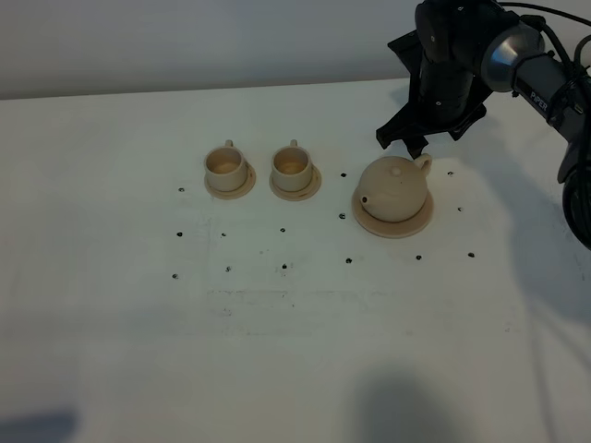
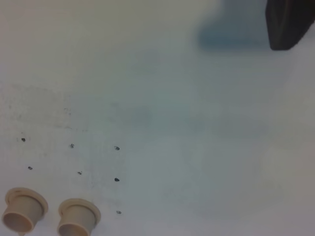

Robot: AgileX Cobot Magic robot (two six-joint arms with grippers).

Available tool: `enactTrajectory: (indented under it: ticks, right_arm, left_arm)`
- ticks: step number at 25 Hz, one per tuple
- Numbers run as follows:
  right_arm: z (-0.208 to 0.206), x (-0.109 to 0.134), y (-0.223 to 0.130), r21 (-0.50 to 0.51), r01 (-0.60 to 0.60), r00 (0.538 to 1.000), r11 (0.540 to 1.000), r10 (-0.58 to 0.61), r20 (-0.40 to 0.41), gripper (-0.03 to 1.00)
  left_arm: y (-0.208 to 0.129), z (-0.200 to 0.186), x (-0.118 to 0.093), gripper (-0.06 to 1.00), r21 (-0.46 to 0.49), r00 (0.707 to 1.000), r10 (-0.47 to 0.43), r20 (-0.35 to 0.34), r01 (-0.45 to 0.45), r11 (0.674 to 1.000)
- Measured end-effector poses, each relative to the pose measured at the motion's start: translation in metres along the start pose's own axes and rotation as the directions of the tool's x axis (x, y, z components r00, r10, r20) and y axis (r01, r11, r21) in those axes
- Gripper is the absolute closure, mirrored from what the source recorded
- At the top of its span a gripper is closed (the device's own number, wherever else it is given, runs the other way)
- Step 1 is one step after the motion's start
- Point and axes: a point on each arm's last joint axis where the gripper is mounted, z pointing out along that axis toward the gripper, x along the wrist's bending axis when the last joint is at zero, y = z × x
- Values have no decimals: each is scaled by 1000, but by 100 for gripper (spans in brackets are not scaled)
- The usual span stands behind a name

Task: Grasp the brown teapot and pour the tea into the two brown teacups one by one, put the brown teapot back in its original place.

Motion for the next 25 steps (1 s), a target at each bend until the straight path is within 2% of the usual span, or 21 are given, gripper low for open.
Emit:
enactTrajectory:
  ticks: [10, 25]
  right_arm:
    - [-29, -1, 3, -56, -29, 999, 998, 26, -48, 41]
    - [-30, 1, 2, -55, -20, 998, 998, 16, -66, 41]
  left_arm:
    - [0, 0, 0, 63, 0, 1000, 0, 0, 0, 1000]
    - [0, 0, 0, 63, 0, 1000, 0, 0, 0, 1000]
